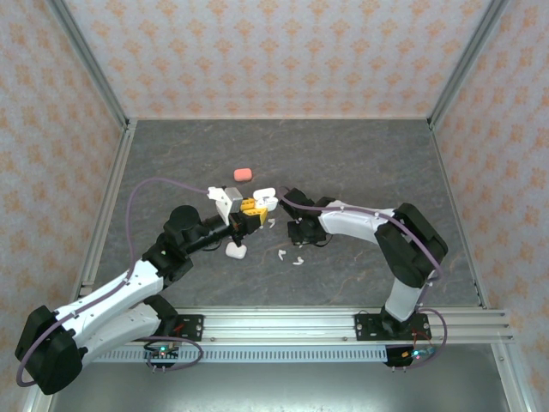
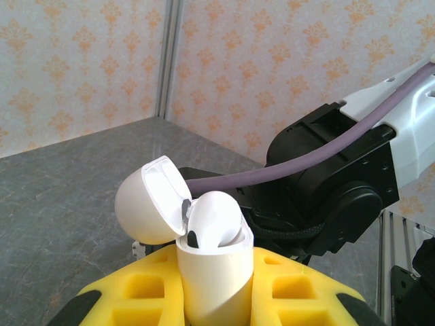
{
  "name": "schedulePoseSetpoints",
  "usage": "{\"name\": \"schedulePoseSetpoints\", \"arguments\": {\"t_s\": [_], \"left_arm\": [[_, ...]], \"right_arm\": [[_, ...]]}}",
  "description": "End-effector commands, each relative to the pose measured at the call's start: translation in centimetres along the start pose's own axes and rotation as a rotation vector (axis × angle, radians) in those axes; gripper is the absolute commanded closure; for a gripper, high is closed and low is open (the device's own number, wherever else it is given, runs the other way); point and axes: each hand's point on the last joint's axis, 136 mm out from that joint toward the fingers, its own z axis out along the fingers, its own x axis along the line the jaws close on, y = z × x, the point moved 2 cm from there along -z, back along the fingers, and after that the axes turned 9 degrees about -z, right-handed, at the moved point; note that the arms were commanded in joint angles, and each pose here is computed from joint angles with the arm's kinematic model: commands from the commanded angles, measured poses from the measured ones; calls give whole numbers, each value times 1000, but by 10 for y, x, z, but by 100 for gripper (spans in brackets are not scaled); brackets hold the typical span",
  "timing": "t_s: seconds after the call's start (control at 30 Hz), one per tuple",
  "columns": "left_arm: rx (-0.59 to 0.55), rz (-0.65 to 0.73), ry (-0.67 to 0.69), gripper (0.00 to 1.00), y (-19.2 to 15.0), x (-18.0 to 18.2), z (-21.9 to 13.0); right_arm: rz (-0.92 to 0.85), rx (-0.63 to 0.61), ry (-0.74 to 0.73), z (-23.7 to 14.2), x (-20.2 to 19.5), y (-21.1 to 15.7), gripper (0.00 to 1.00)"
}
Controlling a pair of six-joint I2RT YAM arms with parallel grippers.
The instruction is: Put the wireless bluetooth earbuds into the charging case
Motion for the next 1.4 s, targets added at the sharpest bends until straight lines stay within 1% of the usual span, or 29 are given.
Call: {"name": "schedulePoseSetpoints", "arguments": {"t_s": [0.0,0.1,0.23,0.47,0.53,0.67,0.83,0.97,1.17,1.37], "left_arm": [[-21,29,4,100,6,-2,0],[-27,26,-1,100,6,-2,0],[-34,21,-20,100,7,-5,2],[-38,3,-72,100,10,-11,7],[-41,-1,-90,100,11,-14,9],[-45,-6,-128,100,15,-20,11],[-41,-7,-150,100,17,-25,13],[-37,-8,-157,100,17,-26,15],[-24,-11,-163,100,16,-27,21],[-21,-11,-160,100,15,-26,22]], "right_arm": [[-38,-75,9,-18,1,9,78],[-72,-164,21,-40,0,19,78],[-133,-310,36,-82,-1,32,78],[-259,-648,128,-176,5,53,77],[-291,-757,172,-210,9,56,77],[-372,-879,249,-254,22,60,78],[-424,-975,322,-285,32,62,78],[-457,-1024,366,-297,41,63,78],[-550,-1033,311,-297,56,60,78],[-557,-997,275,-285,57,62,78]]}}
